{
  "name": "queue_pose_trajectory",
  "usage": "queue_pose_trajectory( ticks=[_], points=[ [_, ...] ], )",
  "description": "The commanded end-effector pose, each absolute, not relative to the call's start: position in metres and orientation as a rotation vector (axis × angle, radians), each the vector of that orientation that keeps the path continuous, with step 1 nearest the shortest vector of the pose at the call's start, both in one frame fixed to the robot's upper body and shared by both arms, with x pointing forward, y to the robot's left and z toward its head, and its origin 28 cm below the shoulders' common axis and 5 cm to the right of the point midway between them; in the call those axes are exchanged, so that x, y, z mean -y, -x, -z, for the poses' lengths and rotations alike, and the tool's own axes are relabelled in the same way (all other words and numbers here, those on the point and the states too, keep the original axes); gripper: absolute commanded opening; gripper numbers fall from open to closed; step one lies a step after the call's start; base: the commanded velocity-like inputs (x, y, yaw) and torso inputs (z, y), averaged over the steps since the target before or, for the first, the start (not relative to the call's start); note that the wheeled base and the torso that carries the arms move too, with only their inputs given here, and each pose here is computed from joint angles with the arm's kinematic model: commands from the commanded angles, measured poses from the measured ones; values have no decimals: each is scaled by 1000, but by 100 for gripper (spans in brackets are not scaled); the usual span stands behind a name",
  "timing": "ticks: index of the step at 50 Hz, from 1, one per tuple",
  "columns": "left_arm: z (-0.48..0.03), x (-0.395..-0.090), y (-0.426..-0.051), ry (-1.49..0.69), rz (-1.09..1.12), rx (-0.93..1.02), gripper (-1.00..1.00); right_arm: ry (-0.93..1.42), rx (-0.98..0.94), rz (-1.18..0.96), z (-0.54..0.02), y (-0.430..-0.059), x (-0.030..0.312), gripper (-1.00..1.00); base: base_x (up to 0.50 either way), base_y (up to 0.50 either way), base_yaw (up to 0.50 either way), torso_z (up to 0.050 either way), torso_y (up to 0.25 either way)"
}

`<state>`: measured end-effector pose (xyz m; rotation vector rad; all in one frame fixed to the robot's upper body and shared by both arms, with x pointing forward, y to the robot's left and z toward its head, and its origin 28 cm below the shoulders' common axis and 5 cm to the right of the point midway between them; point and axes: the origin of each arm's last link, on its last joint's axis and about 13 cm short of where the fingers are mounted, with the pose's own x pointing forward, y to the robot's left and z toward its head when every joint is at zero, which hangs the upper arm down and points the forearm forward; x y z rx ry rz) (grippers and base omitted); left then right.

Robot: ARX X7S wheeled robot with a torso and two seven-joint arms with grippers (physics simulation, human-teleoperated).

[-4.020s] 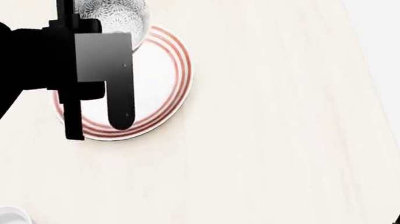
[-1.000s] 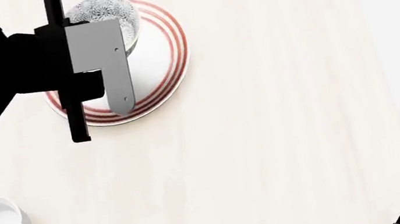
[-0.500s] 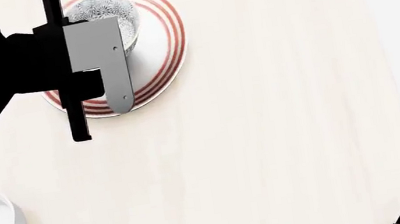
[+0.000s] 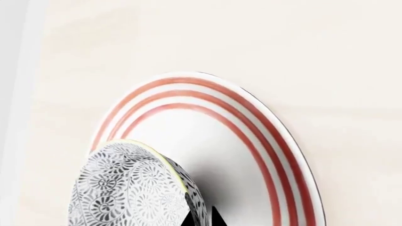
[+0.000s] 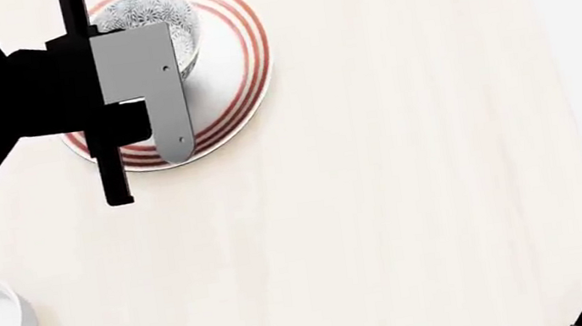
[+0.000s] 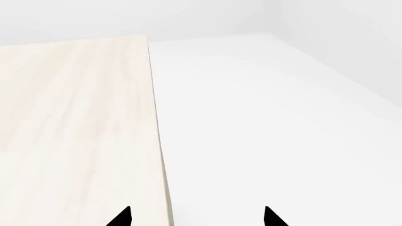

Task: Pick the akita bowl next to the ramekin and place it on the plate.

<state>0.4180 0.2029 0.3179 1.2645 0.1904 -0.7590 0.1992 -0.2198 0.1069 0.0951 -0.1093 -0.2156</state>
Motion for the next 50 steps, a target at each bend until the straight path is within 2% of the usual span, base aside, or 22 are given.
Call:
queue_pose_trajectory(
  ticks=[1,3,4,50],
  points=[
    [-323,-190,-418,-1246,798,-139,-100,-98,122,231,-105,-200,223,100,0,0,0,0,0],
    [-323,-190,-418,-1246,797,-138,-100,-98,121,232,-104,-200,224,100,0,0,0,0,0],
    [-322,-190,-418,-1251,796,-138,100,-97,122,232,-104,-200,224,100,0,0,0,0,0],
    [-336,-190,-411,-1267,767,-107,100,-99,120,233,-105,-198,223,100,0,0,0,0,0]
  ],
)
